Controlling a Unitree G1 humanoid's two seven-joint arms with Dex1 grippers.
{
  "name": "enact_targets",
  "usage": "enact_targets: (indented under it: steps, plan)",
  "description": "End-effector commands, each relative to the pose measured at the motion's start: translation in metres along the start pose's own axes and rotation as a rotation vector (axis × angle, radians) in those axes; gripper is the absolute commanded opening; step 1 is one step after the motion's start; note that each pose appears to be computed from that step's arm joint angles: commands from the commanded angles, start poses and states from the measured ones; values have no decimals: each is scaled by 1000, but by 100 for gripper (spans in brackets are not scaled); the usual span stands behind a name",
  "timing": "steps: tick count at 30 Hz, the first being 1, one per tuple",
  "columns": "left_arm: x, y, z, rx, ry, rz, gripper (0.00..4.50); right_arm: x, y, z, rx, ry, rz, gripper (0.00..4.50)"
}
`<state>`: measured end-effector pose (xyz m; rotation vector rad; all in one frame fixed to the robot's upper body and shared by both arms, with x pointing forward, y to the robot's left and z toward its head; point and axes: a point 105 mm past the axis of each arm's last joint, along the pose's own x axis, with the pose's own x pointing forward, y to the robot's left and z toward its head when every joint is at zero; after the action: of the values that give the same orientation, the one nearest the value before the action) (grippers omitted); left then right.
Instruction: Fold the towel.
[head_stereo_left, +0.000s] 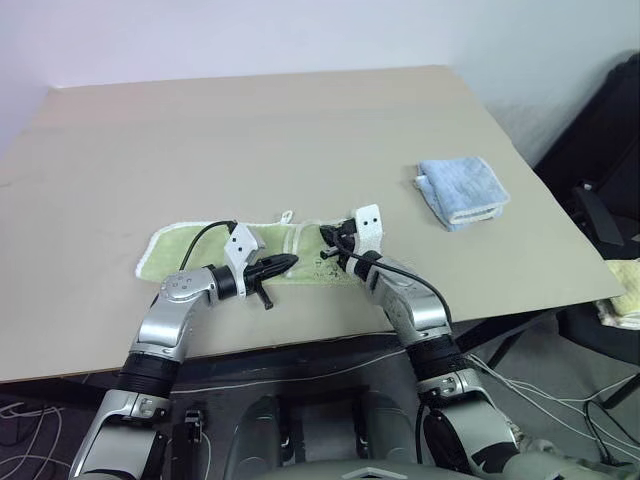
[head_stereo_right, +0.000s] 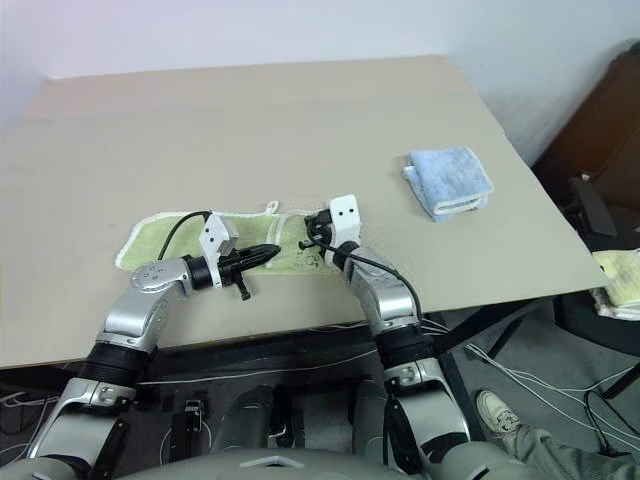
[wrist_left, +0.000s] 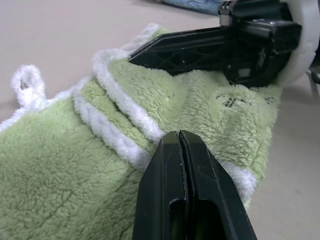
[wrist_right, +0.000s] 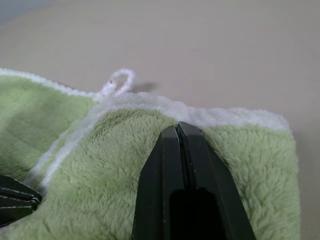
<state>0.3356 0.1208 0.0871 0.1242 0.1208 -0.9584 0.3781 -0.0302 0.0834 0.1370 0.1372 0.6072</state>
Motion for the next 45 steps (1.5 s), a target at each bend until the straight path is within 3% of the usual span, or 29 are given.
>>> enact_targets:
  steps: [1, 6, 10, 12, 15, 19, 21, 23, 24, 27, 32, 39, 45]
  plan:
    - [2, 6, 12, 8, -52, 22, 6, -1, 1, -30, 7, 70, -4, 0]
    - [-5, 8, 32, -56, -136, 9, 6, -2, 4, -4, 19, -8, 64, 0]
    - [-28, 15, 58, -128, -222, 23, 96, -12, 18, 37, 14, -106, 214, 17]
    - [-38, 18, 65, -128, -232, 44, 165, -19, 25, 53, 11, -141, 278, 61]
    - [-61, 25, 78, -159, -262, 113, 270, -31, 34, 71, -47, -152, 371, 163]
    - [-90, 24, 79, -226, -258, 182, 410, -38, 41, 71, -151, -100, 440, 296]
    - [-104, 21, 74, -271, -244, 229, 450, -40, 44, 69, -174, -83, 466, 362]
    - [-117, 17, 70, -289, -237, 282, 450, -41, 46, 69, -185, -76, 483, 432]
    - [-123, 17, 68, -280, -225, 320, 450, -40, 46, 69, -187, -75, 486, 446]
    - [-146, 26, 61, -269, -227, 553, 450, -42, 52, 64, -201, -43, 538, 446]
    - [-183, 24, 41, -421, -262, 815, 450, -38, 58, 66, -224, -39, 570, 446]
    - [-205, 25, 14, -588, -211, 991, 450, -35, 50, 64, -248, -17, 555, 446]
    - [-210, 34, -2, -770, -194, 1022, 450, -33, 54, 61, -256, -14, 560, 446]
